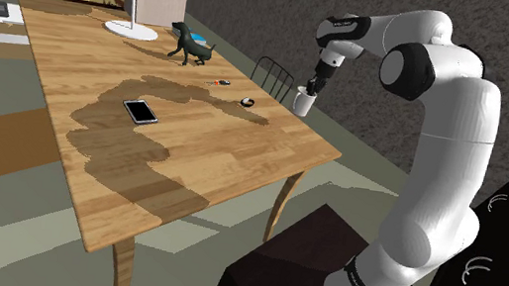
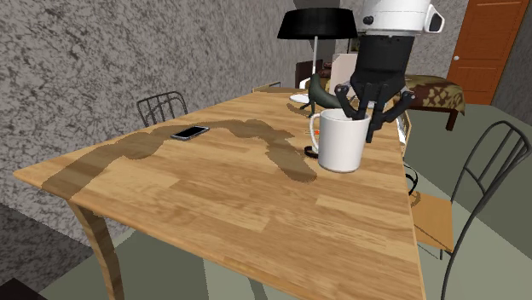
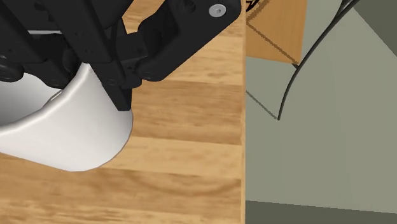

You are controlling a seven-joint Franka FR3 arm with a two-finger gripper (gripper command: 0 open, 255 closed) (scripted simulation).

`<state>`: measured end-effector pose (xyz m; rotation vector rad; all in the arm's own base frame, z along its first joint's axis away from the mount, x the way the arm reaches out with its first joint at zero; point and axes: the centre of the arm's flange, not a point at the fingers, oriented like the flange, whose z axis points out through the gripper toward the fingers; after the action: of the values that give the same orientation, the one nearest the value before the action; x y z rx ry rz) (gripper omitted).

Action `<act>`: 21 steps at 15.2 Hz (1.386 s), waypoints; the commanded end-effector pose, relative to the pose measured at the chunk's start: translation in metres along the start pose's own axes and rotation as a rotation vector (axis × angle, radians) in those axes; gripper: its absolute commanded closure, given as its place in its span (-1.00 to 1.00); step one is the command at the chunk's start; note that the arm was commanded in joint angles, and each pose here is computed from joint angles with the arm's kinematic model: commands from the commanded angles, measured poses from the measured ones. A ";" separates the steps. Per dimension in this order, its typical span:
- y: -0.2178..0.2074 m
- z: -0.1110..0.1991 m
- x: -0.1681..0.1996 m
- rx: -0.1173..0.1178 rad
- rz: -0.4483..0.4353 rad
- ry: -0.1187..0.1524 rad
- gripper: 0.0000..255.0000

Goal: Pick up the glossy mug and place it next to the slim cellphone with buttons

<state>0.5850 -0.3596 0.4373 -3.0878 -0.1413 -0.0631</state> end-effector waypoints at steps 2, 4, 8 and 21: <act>-0.001 -0.016 0.000 0.000 0.000 0.000 1.00; -0.001 -0.026 0.001 0.000 0.000 0.000 1.00; -0.002 -0.048 0.002 0.000 0.000 0.000 1.00; -0.081 -0.079 0.022 0.000 0.000 0.000 1.00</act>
<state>0.5970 -0.2949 0.5164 -3.0873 -0.1429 -0.0619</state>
